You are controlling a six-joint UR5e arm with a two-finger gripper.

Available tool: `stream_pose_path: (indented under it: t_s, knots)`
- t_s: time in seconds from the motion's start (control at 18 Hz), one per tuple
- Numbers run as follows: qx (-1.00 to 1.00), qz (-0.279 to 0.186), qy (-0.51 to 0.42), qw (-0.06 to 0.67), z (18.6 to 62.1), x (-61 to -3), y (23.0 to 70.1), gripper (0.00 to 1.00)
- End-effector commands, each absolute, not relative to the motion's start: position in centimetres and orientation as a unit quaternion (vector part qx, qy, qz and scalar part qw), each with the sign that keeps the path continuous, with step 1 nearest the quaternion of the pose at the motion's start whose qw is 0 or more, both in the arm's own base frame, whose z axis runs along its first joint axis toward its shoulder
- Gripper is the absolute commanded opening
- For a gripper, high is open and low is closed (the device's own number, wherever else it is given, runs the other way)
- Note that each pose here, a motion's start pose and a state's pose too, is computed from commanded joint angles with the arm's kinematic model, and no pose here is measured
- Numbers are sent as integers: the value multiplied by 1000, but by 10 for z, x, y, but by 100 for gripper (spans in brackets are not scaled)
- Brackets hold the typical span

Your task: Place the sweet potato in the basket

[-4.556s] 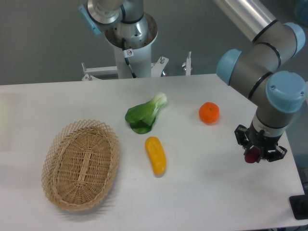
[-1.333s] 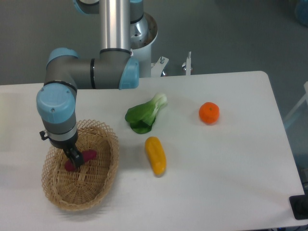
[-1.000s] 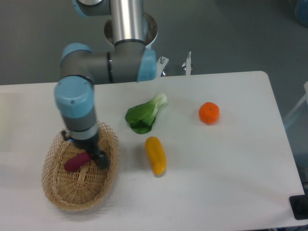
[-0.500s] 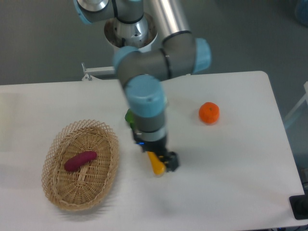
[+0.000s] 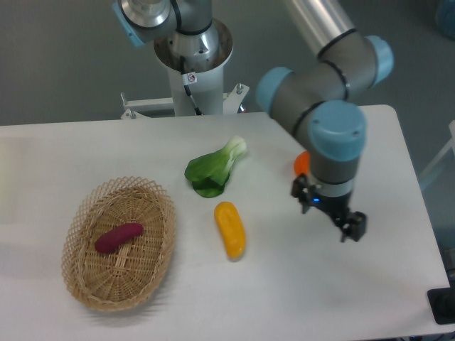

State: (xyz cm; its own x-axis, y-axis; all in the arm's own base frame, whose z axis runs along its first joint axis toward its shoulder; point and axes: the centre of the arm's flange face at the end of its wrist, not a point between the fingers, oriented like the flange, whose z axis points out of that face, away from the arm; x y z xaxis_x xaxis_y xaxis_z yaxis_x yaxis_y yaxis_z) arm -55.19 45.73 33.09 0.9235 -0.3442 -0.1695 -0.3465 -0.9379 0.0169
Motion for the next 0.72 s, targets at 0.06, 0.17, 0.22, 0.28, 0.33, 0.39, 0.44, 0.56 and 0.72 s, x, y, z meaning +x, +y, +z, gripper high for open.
stream_pose_path:
  t_s: [0.06,0.17,0.22,0.28,0.33,0.39,0.44,0.56,0.72]
  knots:
    - [-980,86,177,8,331,-559,454,100]
    - [-981,84,174,17,330,-573,443,100]
    - [-981,82,172,28,331,-577,439,100]
    - [-982,78,170,39,330,-580,435,100]
    - [-982,74,169,44,329,-581,431,100]
    - [-982,72,170,44,328,-579,431,100]
    - [-982,71,171,43,326,-577,431,100]
    - [-982,69,171,41,325,-576,431,100]
    - [-982,67,170,40,323,-575,431,100]
